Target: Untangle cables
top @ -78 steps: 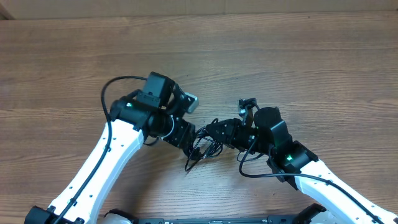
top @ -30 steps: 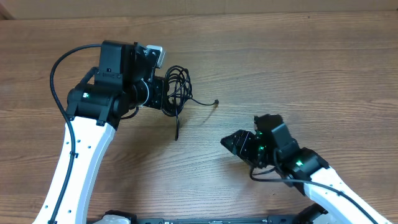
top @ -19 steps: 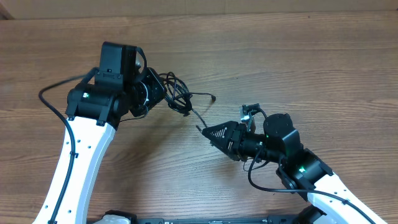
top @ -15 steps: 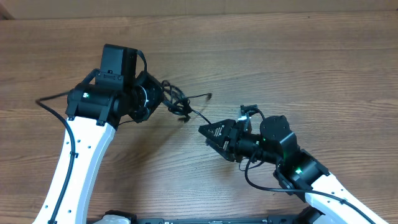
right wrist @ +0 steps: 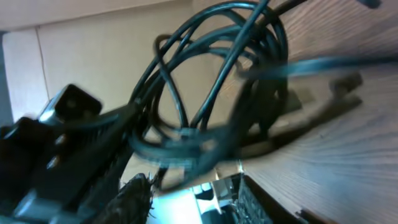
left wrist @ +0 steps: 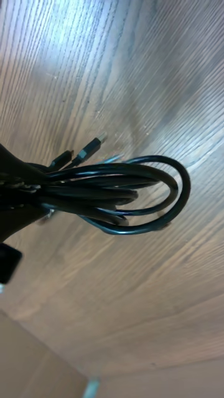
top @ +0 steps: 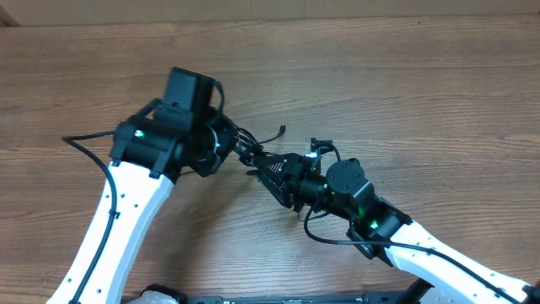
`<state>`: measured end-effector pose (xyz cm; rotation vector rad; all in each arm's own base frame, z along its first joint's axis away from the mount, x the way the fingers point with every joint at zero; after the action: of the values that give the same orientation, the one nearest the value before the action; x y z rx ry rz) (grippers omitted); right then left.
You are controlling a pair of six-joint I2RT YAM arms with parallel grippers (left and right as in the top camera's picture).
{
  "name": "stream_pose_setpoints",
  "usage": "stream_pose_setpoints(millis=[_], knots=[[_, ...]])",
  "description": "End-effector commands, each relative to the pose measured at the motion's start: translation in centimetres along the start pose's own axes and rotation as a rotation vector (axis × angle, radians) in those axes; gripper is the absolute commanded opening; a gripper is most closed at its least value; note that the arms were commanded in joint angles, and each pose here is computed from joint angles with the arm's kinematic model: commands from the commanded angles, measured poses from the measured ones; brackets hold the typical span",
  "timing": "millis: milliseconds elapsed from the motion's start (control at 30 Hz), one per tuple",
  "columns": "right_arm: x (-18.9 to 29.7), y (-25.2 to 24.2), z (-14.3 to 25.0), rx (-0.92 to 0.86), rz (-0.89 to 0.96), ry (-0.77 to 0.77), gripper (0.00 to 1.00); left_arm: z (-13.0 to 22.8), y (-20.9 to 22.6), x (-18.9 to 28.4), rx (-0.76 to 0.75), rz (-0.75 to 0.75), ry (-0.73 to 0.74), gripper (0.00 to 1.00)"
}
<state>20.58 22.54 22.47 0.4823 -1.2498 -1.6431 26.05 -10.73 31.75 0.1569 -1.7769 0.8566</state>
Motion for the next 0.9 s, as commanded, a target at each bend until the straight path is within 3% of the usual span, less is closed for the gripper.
stream_pose_setpoints(millis=[0, 67, 133, 500, 700, 867], knots=[[-0.4, -0.1, -0.2, -0.009, 0.000, -0.019, 0.24, 0.8, -0.7, 0.6, -0.038, 0.003, -0.054, 0.04], [-0.4, -0.4, -0.3, -0.014, 0.016, -0.025, 0.11, 0.9, -0.9, 0.6, -0.047, 0.012, -0.055, 0.04], [-0.4, -1.1, -0.6, -0.020, 0.066, -0.048, 0.04, 1.0, -1.4, 0.7, -0.051, 0.052, -0.037, 0.04], [1.9, -6.1, -4.4, 0.027, 0.417, -0.364, 0.04, 0.3, -1.7, 1.3, -0.070, 0.139, -0.007, 0.04], [2.7, -6.2, -5.1, 0.218, 0.487, -0.275, 0.04, -1.4, -0.5, 1.9, -0.012, 0.133, -0.047, 0.04], [3.8, -4.6, -4.7, 0.244, 0.418, -0.129, 0.18, -2.0, 0.3, 1.9, 0.012, 0.060, -0.121, 0.04]])
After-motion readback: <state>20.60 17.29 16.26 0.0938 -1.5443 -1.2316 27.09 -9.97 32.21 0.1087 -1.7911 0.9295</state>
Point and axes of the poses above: each gripper's point midway between its finger pads, its own x axis back along the fingers, its own y axis along the line the jaws close on, z = x × y, the point moved 10 cm from there along x, back along the fingers, and after that the axes turned 12 degrees about -x, right-handed, at the moved point
